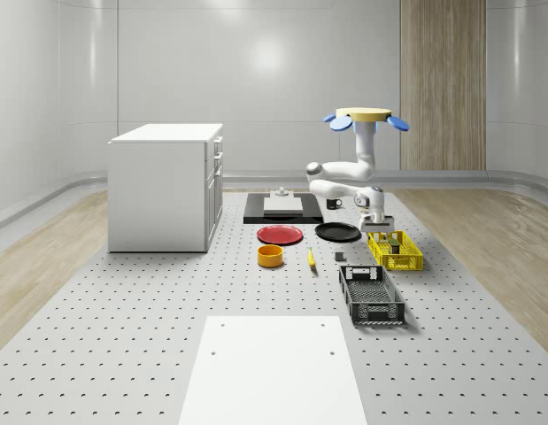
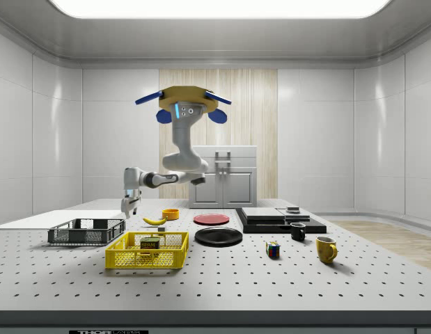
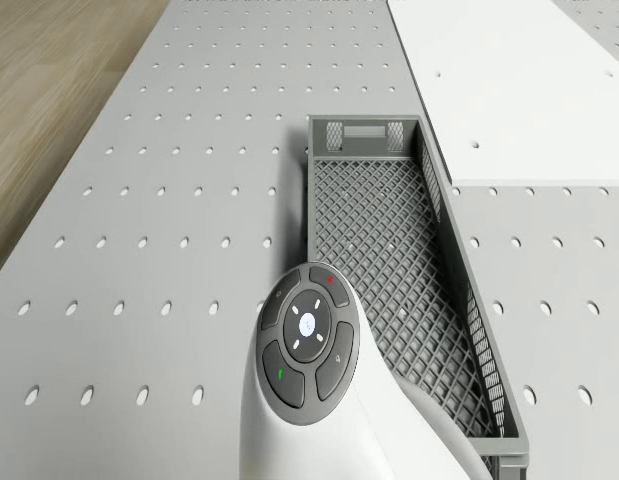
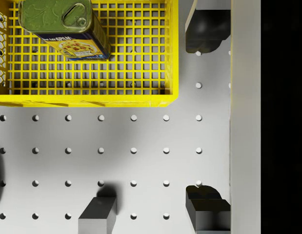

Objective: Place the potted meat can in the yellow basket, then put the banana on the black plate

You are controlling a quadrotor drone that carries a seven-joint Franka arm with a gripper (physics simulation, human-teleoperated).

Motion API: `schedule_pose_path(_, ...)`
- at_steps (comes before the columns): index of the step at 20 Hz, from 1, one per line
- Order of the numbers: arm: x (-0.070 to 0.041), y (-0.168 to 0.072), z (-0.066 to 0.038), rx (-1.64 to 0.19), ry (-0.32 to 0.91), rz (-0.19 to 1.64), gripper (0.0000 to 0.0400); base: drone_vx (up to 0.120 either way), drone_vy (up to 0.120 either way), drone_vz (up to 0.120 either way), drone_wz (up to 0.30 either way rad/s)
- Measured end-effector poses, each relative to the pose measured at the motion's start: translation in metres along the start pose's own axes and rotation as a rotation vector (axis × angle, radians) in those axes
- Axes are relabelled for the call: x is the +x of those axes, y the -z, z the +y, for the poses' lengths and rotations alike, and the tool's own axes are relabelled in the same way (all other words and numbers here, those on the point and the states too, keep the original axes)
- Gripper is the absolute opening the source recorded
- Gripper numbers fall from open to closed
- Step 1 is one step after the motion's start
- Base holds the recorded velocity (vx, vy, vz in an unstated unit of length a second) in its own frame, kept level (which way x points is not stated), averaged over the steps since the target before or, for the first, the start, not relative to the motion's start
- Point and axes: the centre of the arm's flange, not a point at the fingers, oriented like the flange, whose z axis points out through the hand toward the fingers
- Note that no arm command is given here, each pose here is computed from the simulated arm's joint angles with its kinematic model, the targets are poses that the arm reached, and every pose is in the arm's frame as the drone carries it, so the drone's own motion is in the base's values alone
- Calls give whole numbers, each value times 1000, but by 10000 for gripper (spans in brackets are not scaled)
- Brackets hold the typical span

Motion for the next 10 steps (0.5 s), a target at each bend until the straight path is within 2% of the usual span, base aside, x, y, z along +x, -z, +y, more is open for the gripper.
schedule_pose_path(7, 0, 0, 0, 0, 0, 0, 400, 120, -120, 0, 0)
schedule_pose_path(10, 0, 0, 0, 0, 0, 0, 400, 0, -120, 0, 0)
